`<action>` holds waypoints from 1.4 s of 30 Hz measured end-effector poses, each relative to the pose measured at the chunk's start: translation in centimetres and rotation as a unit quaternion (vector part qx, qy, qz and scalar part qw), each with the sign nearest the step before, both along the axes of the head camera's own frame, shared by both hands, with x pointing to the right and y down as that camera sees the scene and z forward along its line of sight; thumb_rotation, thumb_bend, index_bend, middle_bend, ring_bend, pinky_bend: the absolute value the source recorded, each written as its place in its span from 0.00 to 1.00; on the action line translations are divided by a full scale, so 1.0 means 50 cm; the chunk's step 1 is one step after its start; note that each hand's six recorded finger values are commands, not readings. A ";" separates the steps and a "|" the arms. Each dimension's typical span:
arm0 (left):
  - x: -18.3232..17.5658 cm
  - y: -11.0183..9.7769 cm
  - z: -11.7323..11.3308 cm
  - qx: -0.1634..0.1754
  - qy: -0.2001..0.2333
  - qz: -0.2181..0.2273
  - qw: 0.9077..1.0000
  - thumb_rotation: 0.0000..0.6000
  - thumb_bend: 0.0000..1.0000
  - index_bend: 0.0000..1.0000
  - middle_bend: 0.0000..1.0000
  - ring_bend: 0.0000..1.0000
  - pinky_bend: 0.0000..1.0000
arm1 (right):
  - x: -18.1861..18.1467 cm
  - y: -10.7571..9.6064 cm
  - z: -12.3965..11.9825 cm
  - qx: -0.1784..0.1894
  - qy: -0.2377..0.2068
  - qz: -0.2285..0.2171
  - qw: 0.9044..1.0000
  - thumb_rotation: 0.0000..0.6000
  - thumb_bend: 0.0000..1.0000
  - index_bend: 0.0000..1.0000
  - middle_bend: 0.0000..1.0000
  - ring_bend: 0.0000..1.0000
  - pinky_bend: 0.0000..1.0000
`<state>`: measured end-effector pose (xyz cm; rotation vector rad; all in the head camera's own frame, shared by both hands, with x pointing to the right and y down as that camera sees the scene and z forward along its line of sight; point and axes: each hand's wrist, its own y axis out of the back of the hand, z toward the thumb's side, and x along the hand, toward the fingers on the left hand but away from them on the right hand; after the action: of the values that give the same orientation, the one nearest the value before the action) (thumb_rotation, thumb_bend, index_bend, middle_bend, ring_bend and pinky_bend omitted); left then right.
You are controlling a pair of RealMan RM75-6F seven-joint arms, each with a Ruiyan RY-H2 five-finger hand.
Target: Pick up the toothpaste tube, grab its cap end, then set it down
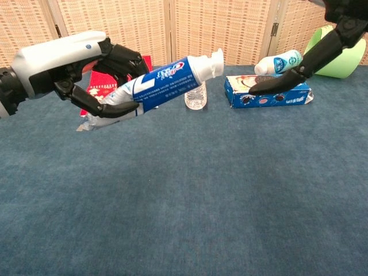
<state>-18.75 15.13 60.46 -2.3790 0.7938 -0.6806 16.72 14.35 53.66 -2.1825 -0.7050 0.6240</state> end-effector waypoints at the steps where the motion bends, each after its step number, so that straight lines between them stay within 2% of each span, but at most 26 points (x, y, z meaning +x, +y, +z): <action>1: 0.003 0.000 -0.002 0.001 0.005 0.000 1.000 1.00 0.46 0.74 0.75 0.65 0.44 | -0.001 0.000 0.001 -0.009 -0.006 0.000 1.000 0.58 0.00 0.00 0.00 0.00 0.00; 9: 0.034 0.001 -0.011 0.009 0.048 -0.005 0.999 1.00 0.46 0.74 0.75 0.65 0.44 | -0.024 -0.002 0.014 -0.048 -0.037 -0.008 0.998 0.36 0.00 0.00 0.00 0.00 0.00; 12: 0.044 0.000 -0.011 0.008 0.059 -0.008 0.998 1.00 0.46 0.74 0.75 0.65 0.44 | -0.032 -0.003 0.017 -0.054 -0.048 -0.007 0.997 0.32 0.00 0.00 0.00 0.00 0.00; 25: 0.068 -0.008 -0.015 -0.012 0.095 -0.023 0.995 1.00 0.46 0.75 0.75 0.65 0.44 | -0.064 -0.003 0.024 -0.048 -0.077 -0.011 0.996 0.30 0.00 0.00 0.00 0.00 0.00; 42: 0.070 -0.019 -0.021 -0.008 0.089 -0.020 0.996 1.00 0.47 0.75 0.75 0.65 0.44 | -0.098 -0.004 0.034 -0.039 -0.067 -0.022 0.997 0.29 0.00 0.00 0.00 0.00 0.00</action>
<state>-15.26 14.17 59.39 -2.4692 0.9148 -0.4952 11.81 14.15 55.38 -2.3233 -0.7095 0.4926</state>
